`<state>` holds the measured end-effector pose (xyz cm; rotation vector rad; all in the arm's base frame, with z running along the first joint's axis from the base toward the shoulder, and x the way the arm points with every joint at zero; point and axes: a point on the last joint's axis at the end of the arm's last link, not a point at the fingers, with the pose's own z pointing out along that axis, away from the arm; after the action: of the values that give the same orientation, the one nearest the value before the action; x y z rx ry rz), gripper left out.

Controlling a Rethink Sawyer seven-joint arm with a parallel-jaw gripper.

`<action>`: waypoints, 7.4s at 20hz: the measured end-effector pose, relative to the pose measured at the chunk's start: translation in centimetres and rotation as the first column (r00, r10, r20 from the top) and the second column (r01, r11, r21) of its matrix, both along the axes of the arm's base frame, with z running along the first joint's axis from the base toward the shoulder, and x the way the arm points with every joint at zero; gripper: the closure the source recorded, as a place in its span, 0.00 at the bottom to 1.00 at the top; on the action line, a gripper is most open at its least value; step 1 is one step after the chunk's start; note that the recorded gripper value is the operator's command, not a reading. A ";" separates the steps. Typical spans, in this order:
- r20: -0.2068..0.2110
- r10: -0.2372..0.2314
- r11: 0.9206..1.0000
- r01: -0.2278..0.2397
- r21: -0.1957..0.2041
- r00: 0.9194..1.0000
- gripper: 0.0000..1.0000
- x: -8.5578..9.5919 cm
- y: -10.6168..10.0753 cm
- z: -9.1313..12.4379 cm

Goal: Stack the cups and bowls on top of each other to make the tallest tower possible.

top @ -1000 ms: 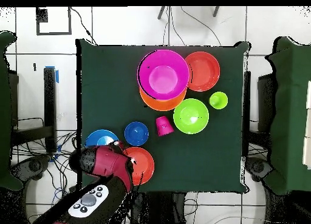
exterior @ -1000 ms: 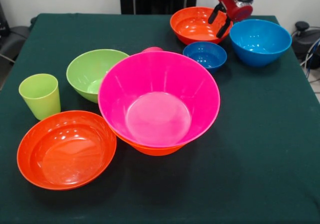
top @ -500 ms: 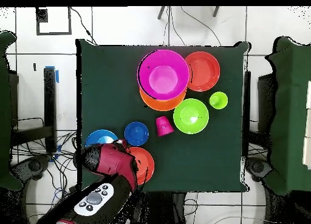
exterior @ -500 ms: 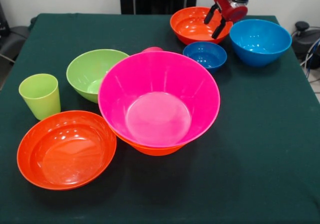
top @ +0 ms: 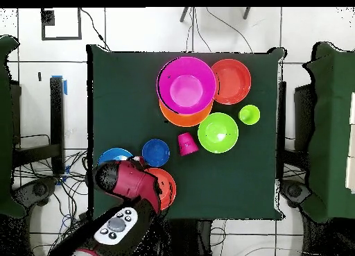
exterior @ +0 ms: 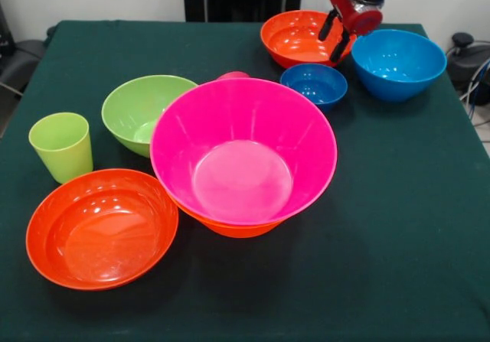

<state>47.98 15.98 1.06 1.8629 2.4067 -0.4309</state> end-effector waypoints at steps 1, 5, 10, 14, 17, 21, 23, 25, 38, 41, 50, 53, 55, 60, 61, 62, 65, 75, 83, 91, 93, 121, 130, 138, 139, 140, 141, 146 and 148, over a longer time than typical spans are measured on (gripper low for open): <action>0.004 -0.018 0.999 0.018 0.028 1.000 0.00 0.3 0.0 -0.2; 0.021 -0.105 0.986 0.101 0.133 0.994 0.00 1.4 -0.8 -1.3; 0.044 -0.180 0.960 0.166 0.226 0.983 0.00 2.7 -2.9 -2.5; 0.031 -0.194 0.935 0.175 0.307 0.981 0.00 3.0 -3.4 -3.0; 0.020 -0.179 0.925 0.161 0.344 0.984 0.00 2.9 -3.0 -3.2; 0.016 -0.116 0.917 0.101 0.386 0.993 0.00 2.4 -1.5 -3.3; 0.017 -0.096 0.916 0.082 0.393 0.995 0.00 2.2 -1.0 -3.3; 0.021 -0.049 0.911 0.036 0.412 0.999 0.00 1.8 0.3 -3.3; 0.035 0.046 0.901 -0.056 0.430 0.998 0.00 0.8 1.9 -3.2; 0.040 0.090 0.904 -0.099 0.417 0.995 1.00 0.2 2.2 -3.3; 0.092 0.299 0.902 -0.312 0.299 0.950 1.00 -0.8 3.7 -3.0; 0.102 0.353 0.892 -0.368 0.263 0.930 1.00 -0.9 4.1 -2.8; 0.108 0.379 0.886 -0.394 0.244 0.919 1.00 -0.9 4.1 -2.8; 0.123 0.431 0.872 -0.448 0.198 0.894 1.00 0.0 3.4 -2.4; 0.125 0.437 0.870 -0.453 0.193 0.891 1.00 0.2 3.2 -2.4; 0.129 0.452 0.865 -0.469 0.178 0.883 1.00 0.9 2.8 -2.2; 0.133 0.476 0.856 -0.493 0.157 0.869 1.00 1.8 2.2 -1.9; 0.158 0.601 0.785 -0.616 0.070 0.784 1.00 9.8 -2.6 1.4; 0.199 0.595 0.783 -0.617 0.072 0.779 1.00 14.4 -5.8 3.3; 0.240 0.579 0.781 -0.614 0.111 0.779 1.00 15.4 -5.0 3.4; 0.246 0.578 0.778 -0.616 0.119 0.778 1.00 15.5 -4.6 3.4; 0.310 0.444 0.565 -0.531 0.631 0.841 1.00 15.0 0.6 6.4; 0.291 0.537 0.482 -0.571 0.664 0.792 1.00 14.5 3.3 13.5; 0.249 0.587 0.454 -0.568 0.686 0.770 1.00 15.2 1.9 20.7; 0.246 0.590 0.454 -0.568 0.686 0.769 1.00 15.3 1.7 21.1; 0.238 0.598 0.457 -0.570 0.683 0.765 1.00 15.5 1.2 22.1; 0.232 0.605 0.460 -0.573 0.678 0.761 1.00 15.7 0.6 23.1; 0.221 0.626 0.481 -0.594 0.645 0.748 1.00 17.7 -2.4 26.7; 0.227 0.648 0.475 -0.619 0.626 0.727 1.00 18.9 -3.5 27.8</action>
<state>66.85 12.45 28.87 0.8384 3.2951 0.5500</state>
